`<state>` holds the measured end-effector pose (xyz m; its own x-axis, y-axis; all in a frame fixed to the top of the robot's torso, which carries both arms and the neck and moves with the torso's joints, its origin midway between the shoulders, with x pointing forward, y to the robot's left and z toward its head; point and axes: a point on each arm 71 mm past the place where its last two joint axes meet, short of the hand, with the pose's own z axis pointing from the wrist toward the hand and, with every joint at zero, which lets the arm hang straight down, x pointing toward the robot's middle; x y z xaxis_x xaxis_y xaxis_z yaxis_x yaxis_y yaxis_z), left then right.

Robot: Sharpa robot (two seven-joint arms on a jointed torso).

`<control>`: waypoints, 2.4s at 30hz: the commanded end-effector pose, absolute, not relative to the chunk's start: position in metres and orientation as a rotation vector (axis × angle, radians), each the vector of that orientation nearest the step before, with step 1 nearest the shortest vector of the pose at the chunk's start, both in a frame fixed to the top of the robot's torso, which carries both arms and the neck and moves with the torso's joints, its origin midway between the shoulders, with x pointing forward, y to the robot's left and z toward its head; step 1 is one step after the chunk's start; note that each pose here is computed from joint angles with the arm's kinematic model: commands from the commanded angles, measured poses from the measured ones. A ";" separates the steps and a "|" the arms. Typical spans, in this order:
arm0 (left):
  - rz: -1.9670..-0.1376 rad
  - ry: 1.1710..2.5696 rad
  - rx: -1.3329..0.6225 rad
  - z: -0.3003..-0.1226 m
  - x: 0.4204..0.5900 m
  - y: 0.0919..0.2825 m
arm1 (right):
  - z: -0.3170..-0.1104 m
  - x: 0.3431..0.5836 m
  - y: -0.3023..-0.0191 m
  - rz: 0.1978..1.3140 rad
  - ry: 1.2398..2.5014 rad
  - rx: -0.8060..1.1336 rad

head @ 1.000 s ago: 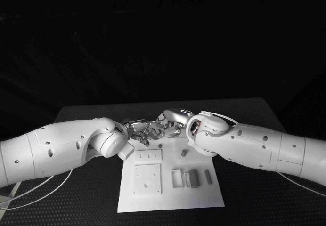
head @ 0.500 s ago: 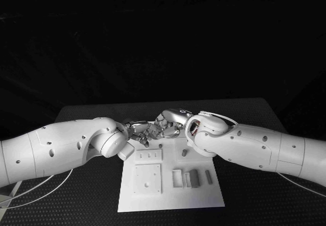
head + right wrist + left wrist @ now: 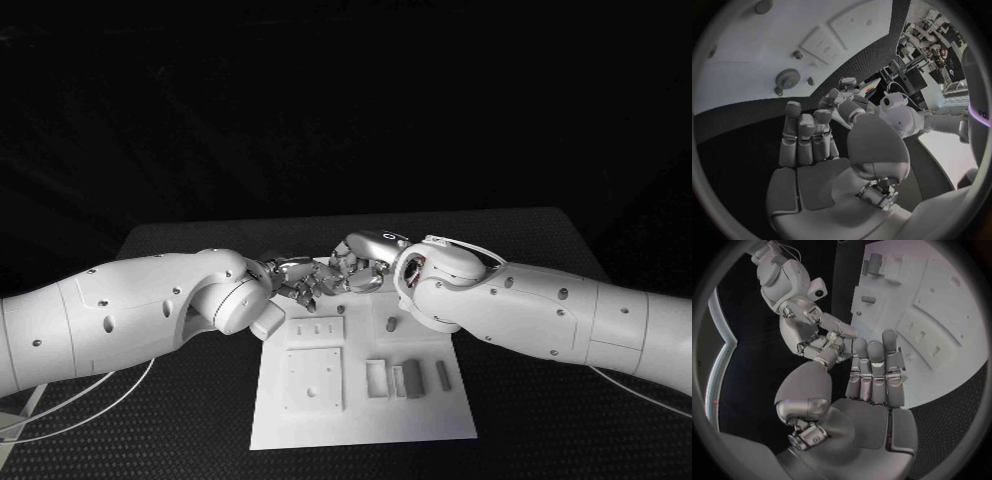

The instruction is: Assemble the parts on the task board

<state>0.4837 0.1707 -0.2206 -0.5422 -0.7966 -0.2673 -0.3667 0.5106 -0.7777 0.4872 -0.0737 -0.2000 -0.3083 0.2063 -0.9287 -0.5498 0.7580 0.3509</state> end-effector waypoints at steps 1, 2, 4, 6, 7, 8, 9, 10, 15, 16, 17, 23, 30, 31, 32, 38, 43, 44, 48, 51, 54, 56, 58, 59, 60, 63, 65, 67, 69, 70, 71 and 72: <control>-0.929 2.124 -0.950 -0.219 0.483 0.170 | -0.201 0.486 -0.072 0.766 1.747 -0.292; -0.931 2.125 -0.950 -0.219 0.483 0.170 | -0.201 0.487 -0.072 0.764 1.749 -0.292; -0.932 2.120 -0.961 -0.219 0.484 0.171 | -0.202 0.487 -0.073 0.758 1.754 -0.293; -0.933 2.113 -0.970 -0.219 0.484 0.172 | -0.202 0.488 -0.073 0.756 1.755 -0.292; -0.933 2.111 -0.972 -0.219 0.484 0.173 | -0.202 0.488 -0.073 0.756 1.756 -0.292; -0.935 2.111 -0.974 -0.219 0.484 0.173 | -0.202 0.488 -0.073 0.757 1.755 -0.292; -0.937 2.110 -0.977 -0.219 0.484 0.173 | -0.202 0.487 -0.073 0.758 1.755 -0.293; -0.938 2.110 -0.977 -0.219 0.484 0.173 | -0.202 0.487 -0.073 0.758 1.755 -0.293; -0.940 2.113 -0.976 -0.219 0.484 0.173 | -0.203 0.488 -0.073 0.752 1.763 -0.293; -0.939 2.112 -0.977 -0.219 0.484 0.173 | -0.203 0.488 -0.074 0.749 1.765 -0.292; -0.938 2.112 -0.977 -0.219 0.484 0.174 | -0.203 0.488 -0.074 0.748 1.765 -0.292; -0.931 2.113 -0.972 -0.219 0.484 0.176 | -0.202 0.490 -0.077 0.736 1.744 -0.265; -0.883 2.161 -0.913 -0.221 0.484 0.179 | -0.200 0.496 -0.090 0.697 1.706 -0.193; -0.876 2.168 -0.906 -0.221 0.484 0.180 | -0.200 0.497 -0.093 0.696 1.707 -0.184; -0.871 2.171 -0.900 -0.221 0.484 0.180 | -0.200 0.498 -0.095 0.696 1.706 -0.175; -0.836 2.193 -0.884 -0.223 0.486 0.185 | -0.201 0.501 -0.111 0.684 1.707 -0.130; -0.785 2.218 -0.854 -0.225 0.488 0.189 | -0.201 0.504 -0.130 0.672 1.714 -0.071; -0.768 2.222 -0.850 -0.226 0.489 0.191 | -0.201 0.505 -0.133 0.674 1.717 -0.049; -0.679 2.262 -0.809 -0.229 0.491 0.197 | -0.197 0.509 -0.146 0.683 1.710 0.030; -0.605 2.297 -0.750 -0.231 0.493 0.199 | -0.192 0.513 -0.152 0.696 1.695 0.083; -0.546 2.336 -0.679 -0.233 0.496 0.200 | -0.183 0.517 -0.157 0.718 1.673 0.137; -0.522 2.361 -0.618 -0.234 0.498 0.198 | -0.177 0.520 -0.160 0.724 1.664 0.152; -0.499 2.363 -0.596 -0.234 0.501 0.198 | -0.170 0.524 -0.163 0.725 1.652 0.157; -0.490 2.362 -0.597 -0.235 0.502 0.198 | -0.168 0.525 -0.163 0.728 1.650 0.163; -0.483 2.360 -0.591 -0.235 0.503 0.198 | -0.167 0.527 -0.164 0.732 1.648 0.171; -0.458 2.354 -0.569 -0.235 0.506 0.197 | -0.166 0.530 -0.165 0.747 1.645 0.198; -0.448 2.357 -0.550 -0.235 0.506 0.195 | -0.165 0.533 -0.165 0.755 1.645 0.218; -0.432 2.360 -0.525 -0.235 0.507 0.193 | -0.163 0.535 -0.166 0.757 1.642 0.230; -0.416 2.358 -0.502 -0.235 0.508 0.192 | -0.162 0.537 -0.167 0.756 1.640 0.235; -0.407 2.360 -0.492 -0.236 0.509 0.191 | -0.161 0.537 -0.167 0.756 1.639 0.236; -0.399 2.362 -0.487 -0.237 0.509 0.191 | -0.161 0.538 -0.166 0.756 1.639 0.236; -0.390 2.365 -0.480 -0.237 0.508 0.191 | -0.161 0.538 -0.166 0.758 1.638 0.236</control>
<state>0.5088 0.1905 -0.2364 -0.6777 -0.5009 -0.5384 -0.2661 0.8496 -0.4554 0.5378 -0.1672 -0.1614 -0.2176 0.5236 -0.8237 -0.2567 0.7836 0.5658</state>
